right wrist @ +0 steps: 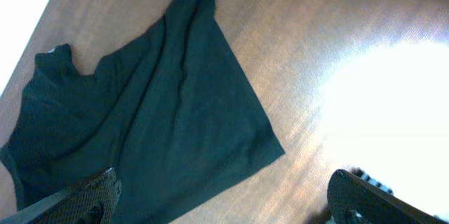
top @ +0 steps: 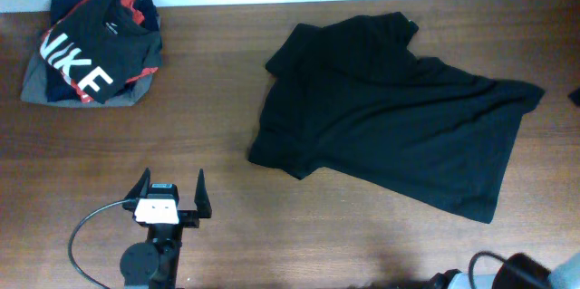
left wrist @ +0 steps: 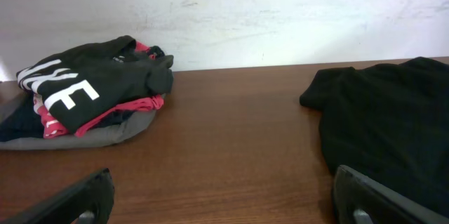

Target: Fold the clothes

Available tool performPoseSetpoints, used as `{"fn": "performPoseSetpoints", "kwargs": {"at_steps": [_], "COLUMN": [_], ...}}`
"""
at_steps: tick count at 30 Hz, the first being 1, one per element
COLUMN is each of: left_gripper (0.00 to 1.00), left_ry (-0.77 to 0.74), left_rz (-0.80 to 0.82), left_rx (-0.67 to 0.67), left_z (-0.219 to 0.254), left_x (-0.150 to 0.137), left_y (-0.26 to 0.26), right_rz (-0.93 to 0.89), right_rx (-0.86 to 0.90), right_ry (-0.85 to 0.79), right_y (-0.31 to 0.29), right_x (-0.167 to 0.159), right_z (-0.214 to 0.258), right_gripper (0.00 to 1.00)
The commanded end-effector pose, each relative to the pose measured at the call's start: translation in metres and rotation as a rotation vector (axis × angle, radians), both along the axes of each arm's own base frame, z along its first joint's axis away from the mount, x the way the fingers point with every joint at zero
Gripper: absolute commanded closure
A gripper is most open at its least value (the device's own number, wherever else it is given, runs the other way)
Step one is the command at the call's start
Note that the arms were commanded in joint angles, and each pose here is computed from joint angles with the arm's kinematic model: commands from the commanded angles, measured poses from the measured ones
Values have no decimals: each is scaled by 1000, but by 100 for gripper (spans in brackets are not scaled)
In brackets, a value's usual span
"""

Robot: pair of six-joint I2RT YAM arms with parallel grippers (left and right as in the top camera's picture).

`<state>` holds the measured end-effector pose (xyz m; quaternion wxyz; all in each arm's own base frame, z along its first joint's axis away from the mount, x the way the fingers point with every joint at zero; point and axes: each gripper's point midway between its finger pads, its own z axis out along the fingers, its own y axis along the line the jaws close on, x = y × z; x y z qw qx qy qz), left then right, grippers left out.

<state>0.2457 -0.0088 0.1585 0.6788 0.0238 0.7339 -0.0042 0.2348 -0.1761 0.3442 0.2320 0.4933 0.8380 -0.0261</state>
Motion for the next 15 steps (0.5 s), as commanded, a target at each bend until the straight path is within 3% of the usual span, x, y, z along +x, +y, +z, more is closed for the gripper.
{"fn": "performPoseSetpoints", "kwargs": {"at_steps": [1,7,15], "left_gripper": [1,1,1], "left_ry": [0,0,0], "left_rz": [14,14,14], "left_rx": [16,16,16], "left_z": [-2,-2,-2], "left_x": [0,0,0], "left_y": [3,3,3], "right_rz": [-165,-279,-325], "right_rx": [0,29,161], "right_ry": [11,1,200], "right_y": [4,25,36], "right_x": [-31,-66,-80], "right_z": [-4,-21,-111], "right_gripper": [1,1,1]}}
